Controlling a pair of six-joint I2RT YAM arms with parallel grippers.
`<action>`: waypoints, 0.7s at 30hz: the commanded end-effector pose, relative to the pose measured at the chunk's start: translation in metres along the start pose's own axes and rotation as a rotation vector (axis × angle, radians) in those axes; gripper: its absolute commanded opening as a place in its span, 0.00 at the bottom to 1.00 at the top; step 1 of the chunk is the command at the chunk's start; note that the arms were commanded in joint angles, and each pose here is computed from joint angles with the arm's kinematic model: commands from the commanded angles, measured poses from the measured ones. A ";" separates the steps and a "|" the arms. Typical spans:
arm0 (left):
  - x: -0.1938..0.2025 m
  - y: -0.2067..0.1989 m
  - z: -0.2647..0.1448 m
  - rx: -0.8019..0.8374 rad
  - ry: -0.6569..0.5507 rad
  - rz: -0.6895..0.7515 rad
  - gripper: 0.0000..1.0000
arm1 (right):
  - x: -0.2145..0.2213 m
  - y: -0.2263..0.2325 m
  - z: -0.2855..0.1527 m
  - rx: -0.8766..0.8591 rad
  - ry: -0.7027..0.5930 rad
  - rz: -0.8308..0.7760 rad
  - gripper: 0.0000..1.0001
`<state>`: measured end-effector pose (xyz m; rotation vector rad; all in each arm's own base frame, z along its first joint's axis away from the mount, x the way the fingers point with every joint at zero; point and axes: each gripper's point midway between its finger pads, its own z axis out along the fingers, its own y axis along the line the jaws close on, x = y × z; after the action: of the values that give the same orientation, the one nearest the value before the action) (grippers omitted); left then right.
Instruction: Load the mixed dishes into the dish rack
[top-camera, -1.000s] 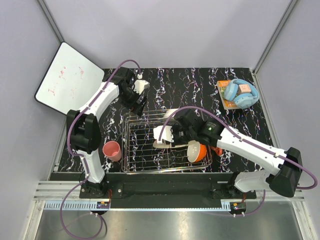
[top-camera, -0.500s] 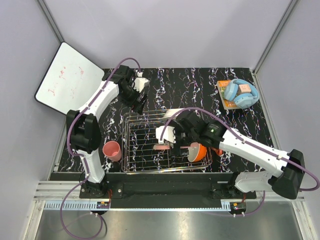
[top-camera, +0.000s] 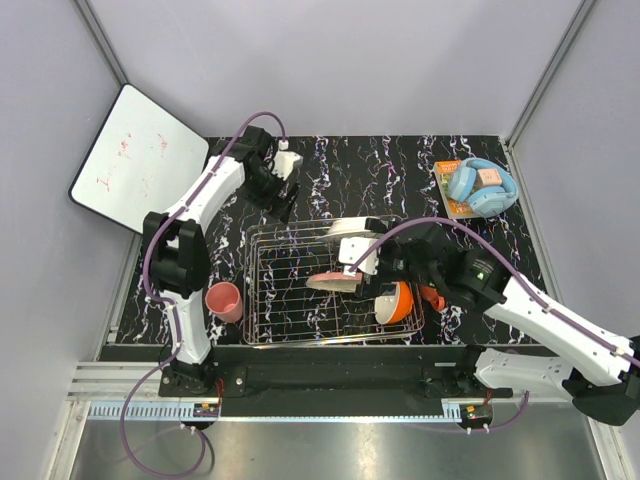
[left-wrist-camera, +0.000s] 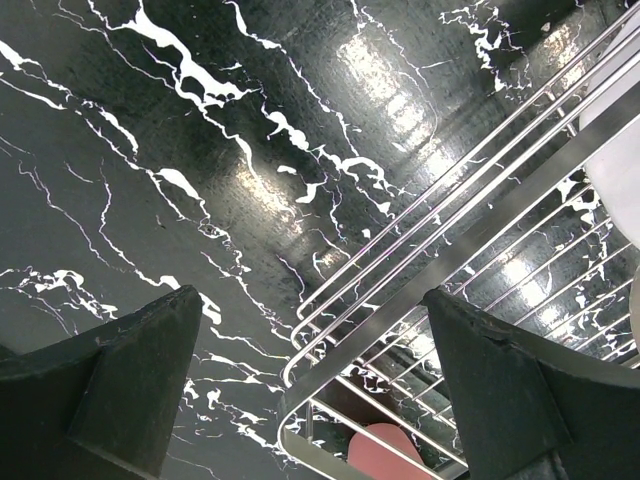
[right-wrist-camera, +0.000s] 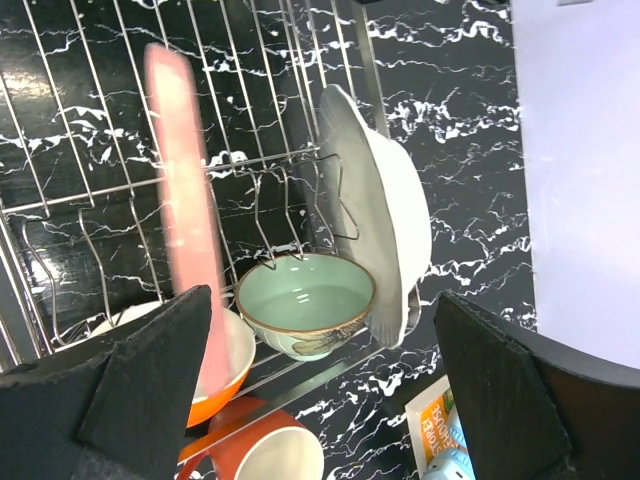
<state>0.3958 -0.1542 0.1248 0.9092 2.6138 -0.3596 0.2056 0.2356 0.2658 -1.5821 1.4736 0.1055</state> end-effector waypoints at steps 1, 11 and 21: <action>-0.004 0.008 0.000 -0.047 -0.019 0.024 0.99 | -0.008 -0.013 -0.016 0.067 -0.033 0.023 1.00; 0.003 0.002 0.017 -0.039 0.022 0.013 0.99 | -0.009 -0.024 -0.029 0.132 -0.044 0.038 1.00; -0.025 0.019 0.038 -0.104 0.005 -0.058 0.99 | 0.016 -0.067 -0.027 0.398 0.116 0.099 1.00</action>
<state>0.3912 -0.1694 0.0998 0.9075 2.7028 -0.3596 0.2282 0.2059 0.2907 -1.3941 1.5171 -0.0886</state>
